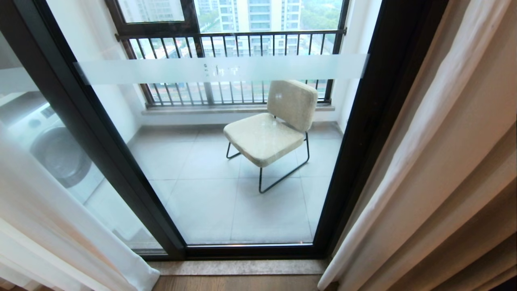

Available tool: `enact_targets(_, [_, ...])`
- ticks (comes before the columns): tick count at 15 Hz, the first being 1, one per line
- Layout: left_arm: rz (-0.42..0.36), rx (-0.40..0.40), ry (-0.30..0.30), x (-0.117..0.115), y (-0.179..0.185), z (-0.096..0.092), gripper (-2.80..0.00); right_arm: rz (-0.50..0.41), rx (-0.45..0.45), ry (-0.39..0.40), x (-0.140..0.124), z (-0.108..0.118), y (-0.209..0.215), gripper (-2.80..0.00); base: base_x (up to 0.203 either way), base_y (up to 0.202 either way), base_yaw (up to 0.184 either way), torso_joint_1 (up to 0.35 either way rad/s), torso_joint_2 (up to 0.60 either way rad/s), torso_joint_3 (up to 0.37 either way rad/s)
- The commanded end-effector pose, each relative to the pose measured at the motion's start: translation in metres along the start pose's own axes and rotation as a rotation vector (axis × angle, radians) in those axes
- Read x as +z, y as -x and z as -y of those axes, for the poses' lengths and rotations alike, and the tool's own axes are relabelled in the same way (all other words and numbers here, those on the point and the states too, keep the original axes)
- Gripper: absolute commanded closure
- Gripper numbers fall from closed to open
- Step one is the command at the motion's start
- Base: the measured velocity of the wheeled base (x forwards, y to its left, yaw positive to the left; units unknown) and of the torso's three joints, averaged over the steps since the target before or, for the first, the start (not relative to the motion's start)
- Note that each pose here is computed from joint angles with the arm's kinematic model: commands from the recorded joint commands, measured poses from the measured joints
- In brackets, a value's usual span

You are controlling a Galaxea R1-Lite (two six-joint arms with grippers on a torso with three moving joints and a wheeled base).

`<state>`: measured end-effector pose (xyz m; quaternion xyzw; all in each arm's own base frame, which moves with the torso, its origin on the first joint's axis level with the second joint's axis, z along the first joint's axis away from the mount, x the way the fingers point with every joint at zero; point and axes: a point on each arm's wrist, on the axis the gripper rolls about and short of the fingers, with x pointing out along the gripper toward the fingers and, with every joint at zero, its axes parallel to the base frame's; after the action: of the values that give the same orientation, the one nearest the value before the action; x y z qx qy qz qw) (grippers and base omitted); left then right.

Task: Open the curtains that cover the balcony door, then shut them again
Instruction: Close the inner curtains on both sides

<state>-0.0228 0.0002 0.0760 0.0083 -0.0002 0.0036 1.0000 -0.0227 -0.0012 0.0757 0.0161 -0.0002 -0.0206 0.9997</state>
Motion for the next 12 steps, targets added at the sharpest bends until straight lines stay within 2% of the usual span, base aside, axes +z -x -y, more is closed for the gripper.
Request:
enact_targets(1, [0.001,0.001,0.000,0.000,0.000,0.000,0.00,0.002,0.000,-0.002,0.000,0.000,0.000,0.00,0.000,0.000,0.000,0.000,0.00,0.000])
enact_targets(6, [0.001,0.001,0.000,0.000,0.000,0.000,0.00,0.054,0.038,0.020,0.007,-0.001,0.001,0.00,0.000,0.000,0.000,0.000,0.00,0.000])
enact_targets(9, [0.001,0.001,0.000,0.000,0.000,0.000,0.00,0.085,0.205,0.026,0.037,-0.006,0.002,0.00,0.000,0.000,0.000,0.000,0.00,0.000])
enact_targets(12, [0.001,0.001,0.000,0.000,0.000,0.000,0.00,0.065,0.258,0.026,0.074,-0.009,-0.015,0.00,0.000,0.000,0.000,0.000,0.00,0.000])
